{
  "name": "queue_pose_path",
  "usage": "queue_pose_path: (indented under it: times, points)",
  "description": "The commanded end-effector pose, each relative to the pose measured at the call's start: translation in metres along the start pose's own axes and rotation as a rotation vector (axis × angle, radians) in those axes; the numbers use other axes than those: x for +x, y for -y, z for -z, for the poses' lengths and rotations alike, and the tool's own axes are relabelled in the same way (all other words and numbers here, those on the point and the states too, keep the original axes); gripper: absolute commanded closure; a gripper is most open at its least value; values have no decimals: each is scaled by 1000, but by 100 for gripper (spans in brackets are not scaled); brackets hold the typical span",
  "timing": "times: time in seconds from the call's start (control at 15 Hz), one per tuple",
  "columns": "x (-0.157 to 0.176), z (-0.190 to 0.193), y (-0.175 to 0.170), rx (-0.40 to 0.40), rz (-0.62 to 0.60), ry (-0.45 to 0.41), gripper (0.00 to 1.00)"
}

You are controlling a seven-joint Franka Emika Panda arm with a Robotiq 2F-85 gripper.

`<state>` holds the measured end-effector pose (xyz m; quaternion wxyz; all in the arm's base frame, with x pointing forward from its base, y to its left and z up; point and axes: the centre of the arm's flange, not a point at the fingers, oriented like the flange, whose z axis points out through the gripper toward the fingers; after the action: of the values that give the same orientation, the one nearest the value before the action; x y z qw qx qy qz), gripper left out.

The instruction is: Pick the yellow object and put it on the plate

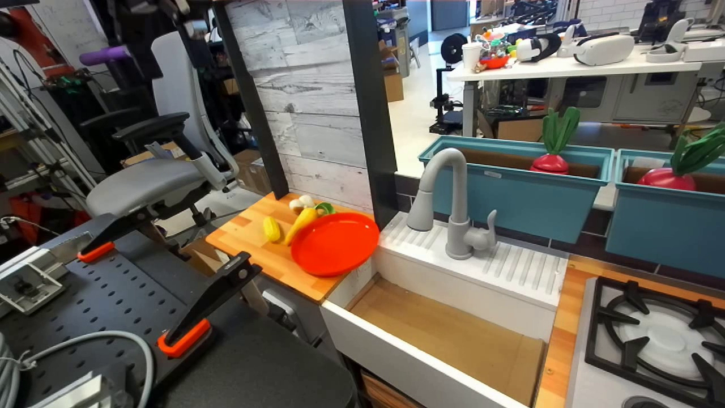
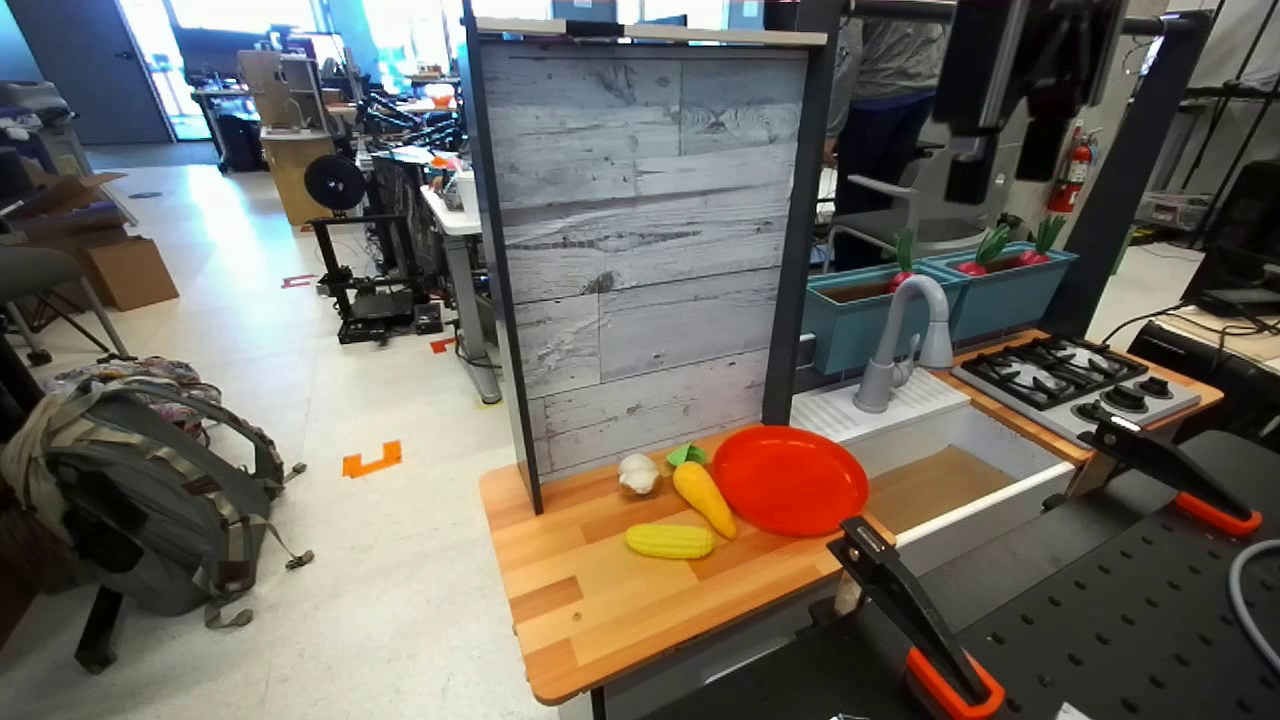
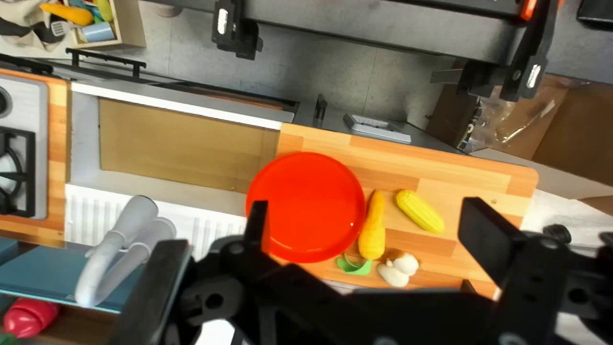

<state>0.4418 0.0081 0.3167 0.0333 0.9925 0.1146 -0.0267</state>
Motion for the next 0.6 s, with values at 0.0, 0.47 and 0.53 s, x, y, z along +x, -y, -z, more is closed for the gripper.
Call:
queue_pose_path:
  times: [0.0,0.47,0.53]
  points:
    - [37,-45,26,37,39,-30,0]
    - [86,-133,80,25,112,-36,0]
    - [92,-146,88,13,141,-31,0]
